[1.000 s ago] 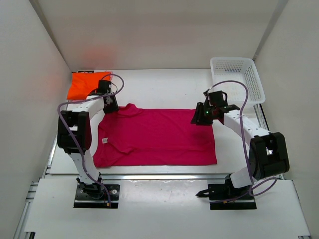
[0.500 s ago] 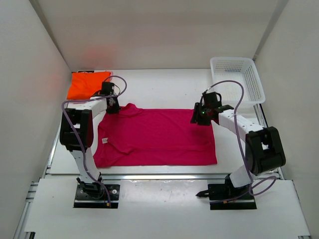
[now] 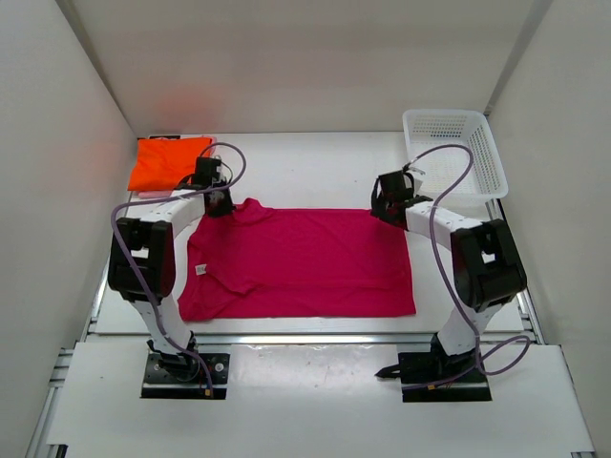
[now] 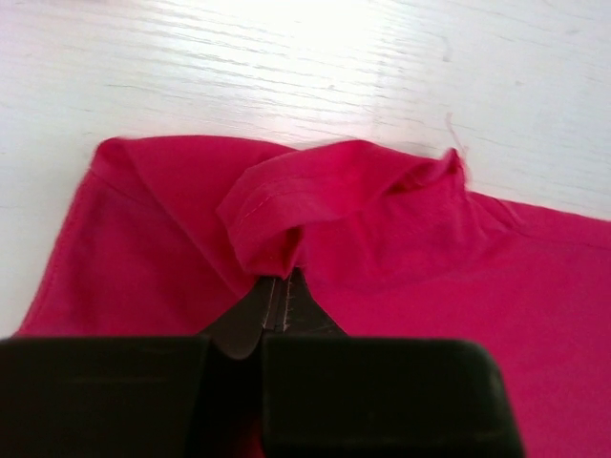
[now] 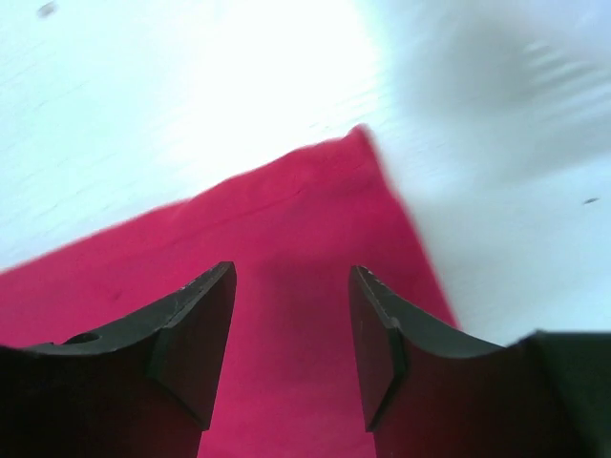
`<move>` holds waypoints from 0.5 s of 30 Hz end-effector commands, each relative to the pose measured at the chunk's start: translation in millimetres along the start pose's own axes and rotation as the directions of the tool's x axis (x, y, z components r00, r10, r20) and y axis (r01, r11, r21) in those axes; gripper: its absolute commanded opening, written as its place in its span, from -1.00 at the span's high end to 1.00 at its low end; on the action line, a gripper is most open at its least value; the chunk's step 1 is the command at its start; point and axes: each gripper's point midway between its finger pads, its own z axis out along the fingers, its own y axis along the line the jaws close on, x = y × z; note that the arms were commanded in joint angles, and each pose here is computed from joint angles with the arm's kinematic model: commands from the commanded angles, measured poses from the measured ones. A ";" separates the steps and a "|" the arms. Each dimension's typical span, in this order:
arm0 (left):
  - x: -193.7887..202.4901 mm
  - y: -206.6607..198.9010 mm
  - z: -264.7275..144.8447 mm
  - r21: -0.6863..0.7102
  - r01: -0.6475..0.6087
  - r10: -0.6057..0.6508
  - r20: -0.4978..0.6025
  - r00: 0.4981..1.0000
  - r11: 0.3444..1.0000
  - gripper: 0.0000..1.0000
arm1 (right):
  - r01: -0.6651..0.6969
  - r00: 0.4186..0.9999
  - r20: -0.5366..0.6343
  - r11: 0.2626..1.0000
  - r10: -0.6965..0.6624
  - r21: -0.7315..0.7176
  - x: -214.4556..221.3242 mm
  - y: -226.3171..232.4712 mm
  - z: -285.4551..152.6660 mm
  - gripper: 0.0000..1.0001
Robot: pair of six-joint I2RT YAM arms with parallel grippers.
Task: Fold and stack the t-shirts
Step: Grap the side of the flattened tshirt furthest away from the robot with both arms
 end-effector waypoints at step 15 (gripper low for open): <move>-4.1 -16.2 -8.7 0.095 0.032 -0.034 0.027 0.999 0.995 1.00 | -0.082 0.991 0.113 0.984 0.064 0.159 -50.2 -27.8 36.0 -0.03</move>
